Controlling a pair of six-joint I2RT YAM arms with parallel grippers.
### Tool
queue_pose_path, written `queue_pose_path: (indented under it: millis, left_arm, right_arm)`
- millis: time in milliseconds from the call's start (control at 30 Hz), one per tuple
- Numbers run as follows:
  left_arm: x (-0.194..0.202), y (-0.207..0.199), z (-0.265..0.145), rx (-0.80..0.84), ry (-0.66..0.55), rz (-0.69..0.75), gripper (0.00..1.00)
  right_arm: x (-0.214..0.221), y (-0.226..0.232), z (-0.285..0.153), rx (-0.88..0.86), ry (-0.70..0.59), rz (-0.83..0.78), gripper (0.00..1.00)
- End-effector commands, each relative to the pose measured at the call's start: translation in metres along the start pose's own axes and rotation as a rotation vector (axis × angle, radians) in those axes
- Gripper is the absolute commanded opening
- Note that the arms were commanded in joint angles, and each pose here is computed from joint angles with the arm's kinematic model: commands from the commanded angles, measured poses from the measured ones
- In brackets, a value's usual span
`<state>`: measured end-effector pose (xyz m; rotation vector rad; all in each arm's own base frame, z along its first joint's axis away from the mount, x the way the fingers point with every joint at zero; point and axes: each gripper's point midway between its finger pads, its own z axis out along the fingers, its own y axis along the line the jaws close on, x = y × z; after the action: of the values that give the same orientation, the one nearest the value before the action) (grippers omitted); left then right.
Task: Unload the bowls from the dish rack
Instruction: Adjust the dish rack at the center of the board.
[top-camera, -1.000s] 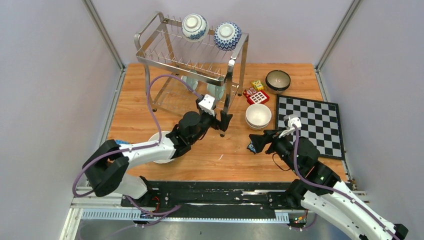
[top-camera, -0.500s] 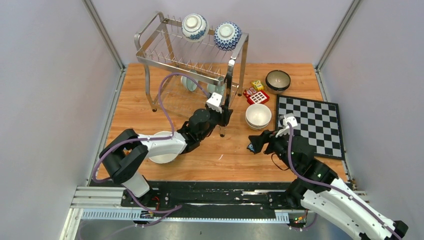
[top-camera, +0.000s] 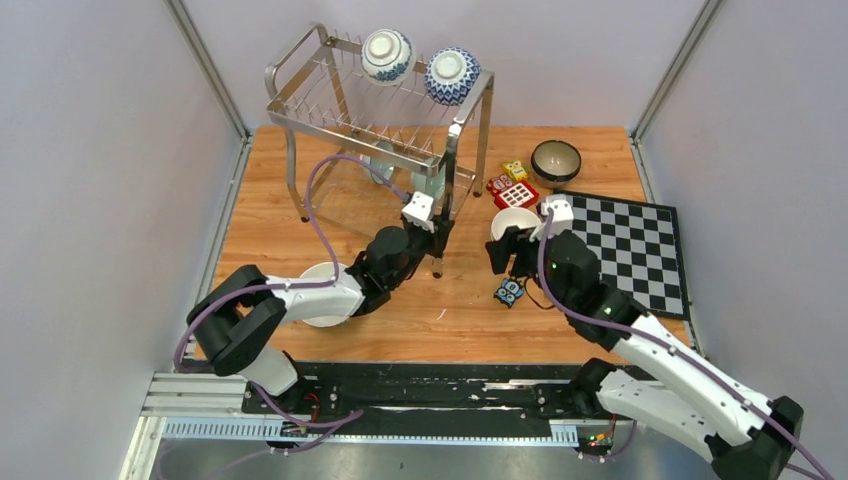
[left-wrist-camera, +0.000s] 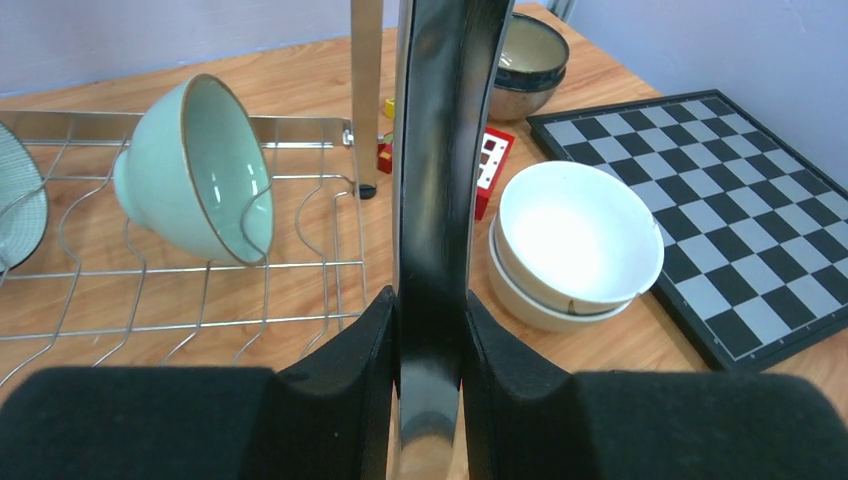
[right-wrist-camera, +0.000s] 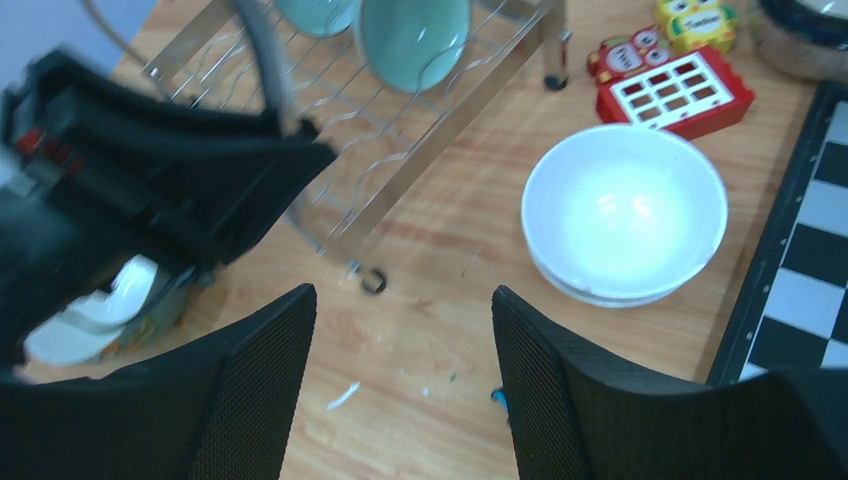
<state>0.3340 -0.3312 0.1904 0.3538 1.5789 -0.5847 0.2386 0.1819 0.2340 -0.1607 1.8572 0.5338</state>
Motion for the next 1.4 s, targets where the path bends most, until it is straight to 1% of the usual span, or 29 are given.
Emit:
queue_pose_path:
  millis: [0,33,100,267,433,533,600,700,800,967,1133,1233,1333,1367]
  left_arm:
    - [-0.004,0.011,-0.024,-0.035,-0.014,0.002,0.00]
    - [-0.004,0.012,-0.028,-0.030,-0.010,0.005,0.00]
    - [-0.003,0.012,-0.036,-0.019,0.003,0.014,0.00]
    - [-0.004,0.011,-0.050,0.011,0.019,0.034,0.00]
    - [0.001,0.014,-0.063,0.018,0.035,0.035,0.00]
    - [0.005,0.019,-0.069,-0.005,0.050,0.022,0.00]
    - [0.007,0.020,-0.071,-0.010,0.057,0.014,0.00]
    - [0.010,0.019,-0.072,-0.010,0.071,-0.003,0.00]
    - [0.012,0.019,-0.074,-0.010,0.086,-0.020,0.00]
    - [0.018,0.024,-0.079,-0.034,0.100,-0.038,0.00]
    - [0.019,0.025,-0.082,-0.042,0.113,-0.042,0.00]
    - [0.023,0.031,-0.086,-0.070,0.132,-0.037,0.00]
    - [0.023,0.040,-0.091,-0.114,0.130,-0.030,0.00]
    - [0.022,0.044,-0.093,-0.130,0.126,-0.027,0.00]
  right_arm:
    - [-0.043,-0.016,0.026,0.112,-0.146,0.026,0.68]
    - [-0.054,-0.020,0.034,0.130,-0.196,0.036,0.67]
    - [-0.066,-0.025,0.050,0.149,-0.248,0.031,0.67]
    - [-0.088,-0.029,0.097,0.114,-0.287,0.012,0.68]
    - [-0.096,-0.036,0.141,0.072,-0.285,-0.033,0.71]
    - [-0.104,-0.033,0.156,-0.004,-0.302,-0.024,0.72]
    - [-0.108,-0.032,0.165,-0.018,-0.309,-0.034,0.72]
    - [-0.104,-0.021,0.182,-0.079,-0.275,-0.069,0.72]
    - [-0.096,-0.019,0.198,-0.093,-0.233,-0.091,0.70]
    - [-0.081,-0.028,0.221,-0.064,-0.184,-0.117,0.58]
    - [-0.082,-0.034,0.236,-0.024,-0.183,-0.094,0.44]
    - [-0.083,-0.035,0.238,-0.018,-0.189,-0.096,0.30]
    - [-0.087,-0.037,0.230,-0.006,-0.209,-0.086,0.12]
    - [-0.088,-0.039,0.226,0.008,-0.218,-0.077,0.09]
